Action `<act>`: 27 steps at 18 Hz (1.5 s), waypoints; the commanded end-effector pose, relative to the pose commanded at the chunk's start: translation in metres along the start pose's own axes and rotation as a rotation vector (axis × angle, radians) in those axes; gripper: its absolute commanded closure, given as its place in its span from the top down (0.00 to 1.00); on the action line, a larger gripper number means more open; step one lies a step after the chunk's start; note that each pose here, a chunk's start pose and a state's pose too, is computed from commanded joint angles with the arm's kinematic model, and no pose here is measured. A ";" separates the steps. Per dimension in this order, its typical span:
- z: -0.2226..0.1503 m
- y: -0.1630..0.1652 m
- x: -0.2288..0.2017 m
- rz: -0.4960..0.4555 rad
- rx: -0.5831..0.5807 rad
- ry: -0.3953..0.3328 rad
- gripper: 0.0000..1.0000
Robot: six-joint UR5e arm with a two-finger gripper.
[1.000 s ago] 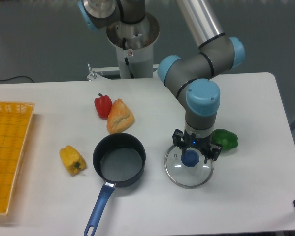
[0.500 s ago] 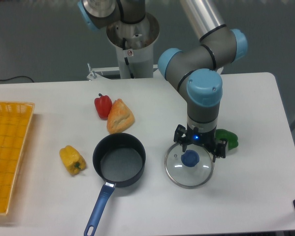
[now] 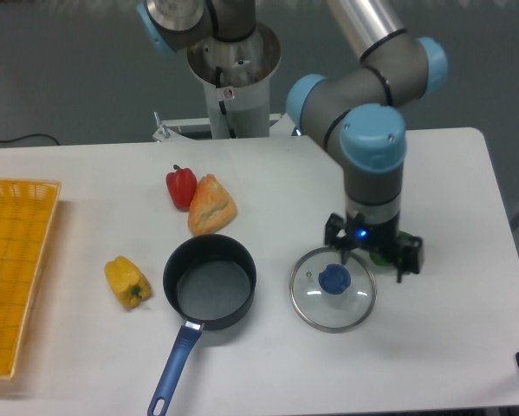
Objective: Open the lid
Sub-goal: 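Open the gripper and raise it away from the lid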
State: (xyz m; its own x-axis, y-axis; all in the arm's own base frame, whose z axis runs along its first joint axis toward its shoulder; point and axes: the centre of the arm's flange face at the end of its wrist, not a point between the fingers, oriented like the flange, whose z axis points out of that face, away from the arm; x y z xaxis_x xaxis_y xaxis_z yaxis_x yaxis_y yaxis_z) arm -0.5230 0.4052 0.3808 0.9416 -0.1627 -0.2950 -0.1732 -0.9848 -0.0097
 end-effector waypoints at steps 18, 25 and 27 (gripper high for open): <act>0.028 0.039 0.030 0.326 -0.006 0.100 1.00; 0.030 0.015 0.041 0.274 -0.001 0.106 1.00; 0.028 0.014 0.041 0.276 0.001 0.103 1.00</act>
State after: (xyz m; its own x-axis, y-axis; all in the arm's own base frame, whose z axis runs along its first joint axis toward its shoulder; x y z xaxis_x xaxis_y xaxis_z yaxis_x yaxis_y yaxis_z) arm -0.4947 0.3865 0.3412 0.8834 -0.4294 -0.1879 -0.4268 -0.9026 0.0561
